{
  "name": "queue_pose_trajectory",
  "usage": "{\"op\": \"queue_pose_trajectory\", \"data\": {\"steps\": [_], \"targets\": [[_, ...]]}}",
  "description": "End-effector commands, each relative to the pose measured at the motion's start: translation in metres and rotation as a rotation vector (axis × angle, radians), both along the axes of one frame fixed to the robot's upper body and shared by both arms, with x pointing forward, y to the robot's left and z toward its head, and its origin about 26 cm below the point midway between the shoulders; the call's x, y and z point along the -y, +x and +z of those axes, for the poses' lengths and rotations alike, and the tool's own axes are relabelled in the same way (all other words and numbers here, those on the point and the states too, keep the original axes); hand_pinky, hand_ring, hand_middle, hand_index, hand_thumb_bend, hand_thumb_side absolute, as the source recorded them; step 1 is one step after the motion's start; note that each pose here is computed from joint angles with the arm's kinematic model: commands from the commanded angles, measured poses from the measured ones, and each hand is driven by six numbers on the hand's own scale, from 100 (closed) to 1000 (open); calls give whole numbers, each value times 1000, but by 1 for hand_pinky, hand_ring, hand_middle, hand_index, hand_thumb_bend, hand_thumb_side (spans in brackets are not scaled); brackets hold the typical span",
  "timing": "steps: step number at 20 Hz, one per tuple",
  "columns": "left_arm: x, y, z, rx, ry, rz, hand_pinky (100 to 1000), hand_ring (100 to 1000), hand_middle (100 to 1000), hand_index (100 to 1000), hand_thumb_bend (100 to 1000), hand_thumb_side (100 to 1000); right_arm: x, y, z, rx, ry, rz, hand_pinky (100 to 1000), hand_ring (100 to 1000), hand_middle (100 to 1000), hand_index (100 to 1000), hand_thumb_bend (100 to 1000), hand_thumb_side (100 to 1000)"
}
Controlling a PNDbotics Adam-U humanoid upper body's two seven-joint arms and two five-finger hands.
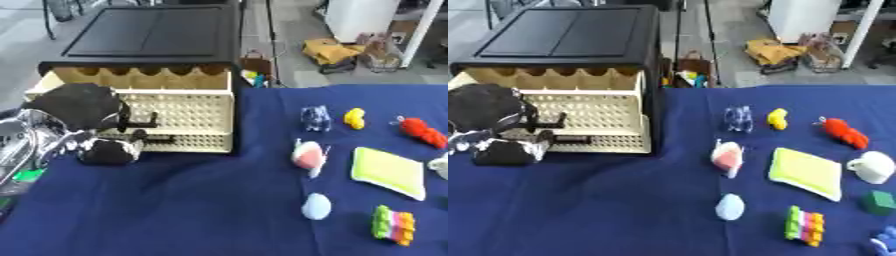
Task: Pick up objects from table and place into drawer.
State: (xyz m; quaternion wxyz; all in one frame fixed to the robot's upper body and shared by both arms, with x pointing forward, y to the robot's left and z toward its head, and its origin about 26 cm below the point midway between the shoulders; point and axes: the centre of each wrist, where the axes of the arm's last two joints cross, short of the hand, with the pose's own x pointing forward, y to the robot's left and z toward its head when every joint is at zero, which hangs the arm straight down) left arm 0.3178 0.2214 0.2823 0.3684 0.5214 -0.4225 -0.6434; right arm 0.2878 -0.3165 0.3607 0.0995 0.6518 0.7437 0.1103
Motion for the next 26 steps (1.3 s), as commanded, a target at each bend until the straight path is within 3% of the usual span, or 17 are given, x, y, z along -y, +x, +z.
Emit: {"op": "queue_pose_trajectory", "data": {"steps": [1,26], "targets": [[-4,-7,7,13,17,9,100,100,100,607,100,811,1,-6,8,43,-5,-8,579,643,614,678,100,1000],[-1,-15,9,14,41,-37,100,100,100,574,100,813,2,-6,8,51,-1,-15,579,643,614,677,100,1000]]}}
